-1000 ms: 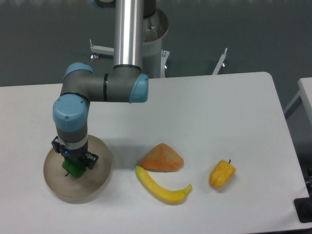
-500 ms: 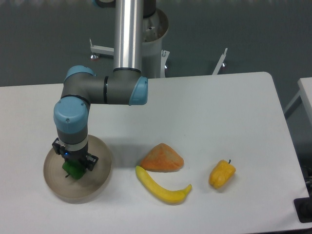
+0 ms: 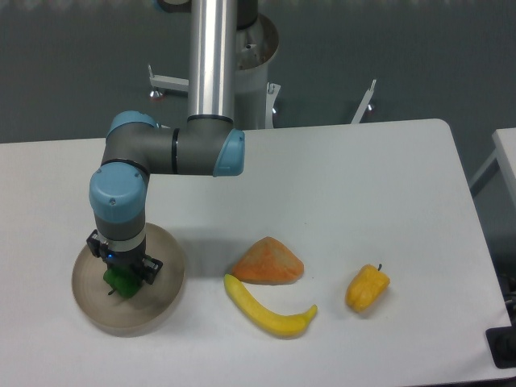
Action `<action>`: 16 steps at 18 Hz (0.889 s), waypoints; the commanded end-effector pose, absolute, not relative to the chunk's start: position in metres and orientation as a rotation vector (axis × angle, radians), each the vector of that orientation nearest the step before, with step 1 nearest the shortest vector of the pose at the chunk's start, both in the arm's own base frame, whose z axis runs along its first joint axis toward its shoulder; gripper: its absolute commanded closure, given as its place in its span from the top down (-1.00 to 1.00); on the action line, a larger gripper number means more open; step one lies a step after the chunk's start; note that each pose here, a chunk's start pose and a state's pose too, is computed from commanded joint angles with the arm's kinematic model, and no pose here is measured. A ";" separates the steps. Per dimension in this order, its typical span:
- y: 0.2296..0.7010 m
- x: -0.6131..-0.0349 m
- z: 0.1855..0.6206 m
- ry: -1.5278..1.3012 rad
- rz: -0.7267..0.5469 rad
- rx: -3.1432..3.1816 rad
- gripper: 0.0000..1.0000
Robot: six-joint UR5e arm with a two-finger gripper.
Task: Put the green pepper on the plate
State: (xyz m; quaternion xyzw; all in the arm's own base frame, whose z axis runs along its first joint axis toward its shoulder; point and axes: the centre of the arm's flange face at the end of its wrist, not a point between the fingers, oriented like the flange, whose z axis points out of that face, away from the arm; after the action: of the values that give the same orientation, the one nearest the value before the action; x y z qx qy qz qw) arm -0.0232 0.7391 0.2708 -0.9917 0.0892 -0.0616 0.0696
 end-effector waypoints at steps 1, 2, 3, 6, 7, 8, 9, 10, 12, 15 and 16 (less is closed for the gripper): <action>0.739 -0.023 0.272 0.268 -0.185 -2.983 0.47; 0.739 -0.023 0.275 0.269 -0.182 -2.979 0.52; 0.739 -0.023 0.275 0.269 -0.182 -2.979 0.60; 0.740 -0.025 0.281 0.289 -0.173 -2.968 0.88; 0.740 -0.025 0.283 0.310 -0.168 -2.963 0.99; 0.739 -0.026 0.288 0.321 -0.160 -2.959 1.00; 0.738 -0.027 0.293 0.326 -0.153 -2.951 1.00; 0.737 -0.032 0.300 0.326 -0.144 -2.943 1.00; 0.731 -0.054 0.317 0.341 -0.121 -2.924 1.00; 0.717 -0.091 0.340 0.450 -0.044 -2.891 1.00; 0.711 -0.113 0.348 0.470 -0.004 -2.887 1.00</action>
State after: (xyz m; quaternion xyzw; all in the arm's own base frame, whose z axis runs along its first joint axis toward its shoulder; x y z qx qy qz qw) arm -0.1125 0.7108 0.3482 -0.9812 0.1599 -0.0013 0.1079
